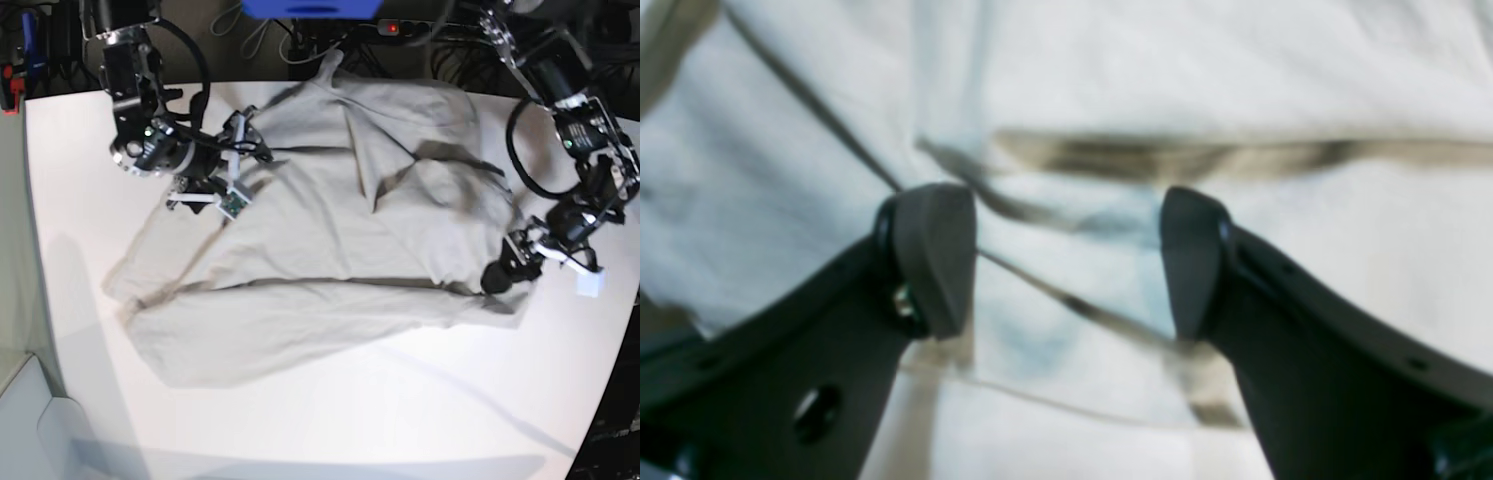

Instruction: Layout the t-shirt on the table in an organized manner, then fold the t-shirt properly

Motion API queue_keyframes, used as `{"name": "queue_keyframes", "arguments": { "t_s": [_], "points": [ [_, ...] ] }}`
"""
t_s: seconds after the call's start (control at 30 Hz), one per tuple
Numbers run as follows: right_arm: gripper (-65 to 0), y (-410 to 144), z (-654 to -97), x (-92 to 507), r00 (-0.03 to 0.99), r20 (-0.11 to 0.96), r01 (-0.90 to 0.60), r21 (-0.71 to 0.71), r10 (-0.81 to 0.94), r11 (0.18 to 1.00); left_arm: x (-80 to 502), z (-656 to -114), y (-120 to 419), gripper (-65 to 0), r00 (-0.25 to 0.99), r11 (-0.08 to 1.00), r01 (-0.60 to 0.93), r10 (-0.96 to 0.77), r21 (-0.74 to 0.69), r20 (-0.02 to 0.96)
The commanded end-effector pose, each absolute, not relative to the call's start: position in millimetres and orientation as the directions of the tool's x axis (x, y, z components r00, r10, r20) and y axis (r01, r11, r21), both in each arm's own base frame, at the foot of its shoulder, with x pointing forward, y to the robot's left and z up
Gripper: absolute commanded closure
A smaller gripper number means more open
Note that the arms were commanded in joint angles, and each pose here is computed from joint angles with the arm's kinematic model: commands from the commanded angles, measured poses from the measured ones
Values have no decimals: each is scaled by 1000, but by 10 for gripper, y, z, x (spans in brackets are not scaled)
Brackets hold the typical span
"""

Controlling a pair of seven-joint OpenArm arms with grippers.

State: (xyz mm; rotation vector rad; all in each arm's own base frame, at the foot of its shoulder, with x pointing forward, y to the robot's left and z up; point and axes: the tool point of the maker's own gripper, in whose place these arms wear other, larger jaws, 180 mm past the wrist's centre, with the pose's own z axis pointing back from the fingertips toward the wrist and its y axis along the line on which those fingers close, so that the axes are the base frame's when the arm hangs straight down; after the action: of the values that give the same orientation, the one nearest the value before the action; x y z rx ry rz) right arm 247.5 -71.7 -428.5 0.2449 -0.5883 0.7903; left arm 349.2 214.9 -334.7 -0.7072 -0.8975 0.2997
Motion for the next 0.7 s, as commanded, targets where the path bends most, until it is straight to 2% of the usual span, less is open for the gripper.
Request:
{"name": "queue_keyframes", "arguments": {
  "t_s": [0.0,0.1,0.17,0.2,0.33,0.37,0.5,0.67],
  "points": [
    [-440,-755,-4196,2531,535,586,-729,-43,608,683,3563,-3166,2073,-636,567,726,105,518,-679,641],
    [-427,-715,-4021,2606,495,620,-732,-80,609,676,3457,-3308,1655,-617,623,677,136,509,-723,594],
    [-385,-696,-3936,2637,475,635,-733,-97,609,673,3394,-3396,1370,-538,669,658,165,473,-735,574],
    [-349,-691,-3910,2646,469,639,-733,-103,610,672,3375,-3417,1265,-473,679,650,182,460,-738,572],
    [-197,-699,-3900,2651,467,640,-732,-106,610,672,3336,-3440,1011,-108,690,634,242,420,-735,590],
    [-163,-699,-3896,2657,466,640,-732,-108,610,672,3343,-3442,1027,-41,687,634,234,428,-737,587],
    [-90,-818,-3906,2673,475,628,-723,-122,617,681,3358,-3438,1185,-41,670,657,215,439,-723,598],
    [-75,-974,-3877,2739,497,629,-688,-135,598,713,3357,-3691,1699,-41,685,773,107,399,-625,610]
  ]
}}
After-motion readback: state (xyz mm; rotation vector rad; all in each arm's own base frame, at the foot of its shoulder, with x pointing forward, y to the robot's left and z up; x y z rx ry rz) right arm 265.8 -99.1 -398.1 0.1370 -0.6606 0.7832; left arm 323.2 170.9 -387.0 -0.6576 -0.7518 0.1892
